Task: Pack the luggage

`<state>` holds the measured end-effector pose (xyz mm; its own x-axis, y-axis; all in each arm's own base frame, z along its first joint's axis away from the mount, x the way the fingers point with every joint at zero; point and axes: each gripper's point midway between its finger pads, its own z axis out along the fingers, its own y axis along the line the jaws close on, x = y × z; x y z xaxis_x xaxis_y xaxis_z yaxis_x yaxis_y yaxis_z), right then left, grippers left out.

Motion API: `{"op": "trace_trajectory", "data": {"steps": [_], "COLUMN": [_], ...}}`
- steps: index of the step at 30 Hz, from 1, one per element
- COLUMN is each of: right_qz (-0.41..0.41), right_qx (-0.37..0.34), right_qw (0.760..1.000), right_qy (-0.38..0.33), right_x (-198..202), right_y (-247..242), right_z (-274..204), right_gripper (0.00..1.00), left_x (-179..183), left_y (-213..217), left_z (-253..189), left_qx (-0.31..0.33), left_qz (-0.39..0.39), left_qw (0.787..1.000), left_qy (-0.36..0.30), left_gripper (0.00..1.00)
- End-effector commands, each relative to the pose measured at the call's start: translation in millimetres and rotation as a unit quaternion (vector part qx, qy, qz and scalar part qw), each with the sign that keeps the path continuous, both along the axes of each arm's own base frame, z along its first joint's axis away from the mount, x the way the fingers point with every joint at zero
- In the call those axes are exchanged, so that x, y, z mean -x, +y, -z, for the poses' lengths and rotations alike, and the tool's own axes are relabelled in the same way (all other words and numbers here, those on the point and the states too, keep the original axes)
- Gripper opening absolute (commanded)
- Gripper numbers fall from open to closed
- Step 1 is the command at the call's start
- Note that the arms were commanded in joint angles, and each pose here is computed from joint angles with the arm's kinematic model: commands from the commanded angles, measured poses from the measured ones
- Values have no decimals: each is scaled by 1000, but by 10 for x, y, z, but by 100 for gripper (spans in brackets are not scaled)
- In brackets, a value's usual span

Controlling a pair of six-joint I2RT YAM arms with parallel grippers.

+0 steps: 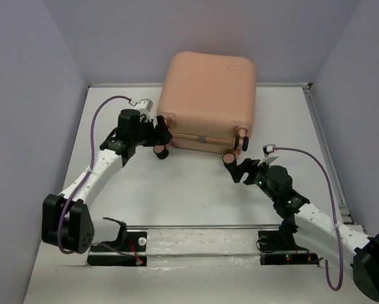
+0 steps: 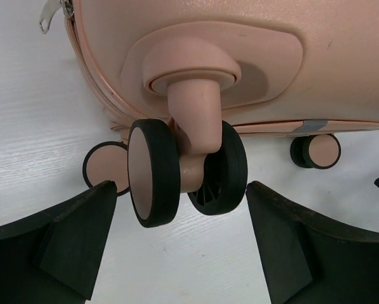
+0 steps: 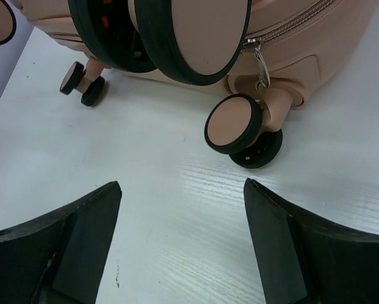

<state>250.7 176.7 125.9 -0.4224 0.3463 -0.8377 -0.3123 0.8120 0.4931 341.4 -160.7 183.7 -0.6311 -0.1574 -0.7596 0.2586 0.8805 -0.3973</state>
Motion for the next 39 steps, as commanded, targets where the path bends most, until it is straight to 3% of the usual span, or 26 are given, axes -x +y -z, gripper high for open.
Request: {"op": "trace_trajectory", "data": {"steps": [1, 4, 6, 7, 8, 9, 10, 21, 31, 39], "right_qz": [27, 47, 59, 71, 76, 74, 61, -4, 51, 49], "right_qx": [-2, 7, 9, 15, 17, 20, 28, 42, 32, -1], "right_qw": [999, 999, 998, 996, 996, 995, 996, 993, 987, 981], "right_qy": [-19, -23, -34, -43, -50, -56, -55, -111, -148, -190], "right_x": [-67, -133, -189, -249, -284, -314, -341, -632, -1019, -1123], "right_y": [-89, -180, -241, -319, -350, -370, -370, -131, -286, -211], "right_z": [-120, -138, -219, -267, -303, -321, -285, -445, -445, -542], "right_gripper": [83, 81, 74, 71, 68, 64, 63, 62, 51, 46], "left_x": [-122, -141, -154, -148, -143, -126, -152, 114, 290, 365], "left_y": [-151, -230, -279, -293, -297, -296, -314, -454, -516, -544], "left_z": [-246, -251, -217, -190, -191, -192, -257, -554, -669, -692], "left_qx": [34, 54, 64, 70, 74, 76, 85, 147, 171, 181], "left_qz": [20, 29, 35, 34, 32, 32, 32, 84, 117, 130], "left_qw": [999, 998, 997, 997, 997, 997, 996, 984, 976, 973], "left_qy": [-29, -22, -14, -7, -5, -4, -16, -52, -65, -65], "left_gripper": [92, 79, 67, 38, 22, 11, 6, 6, 6, 6]}}
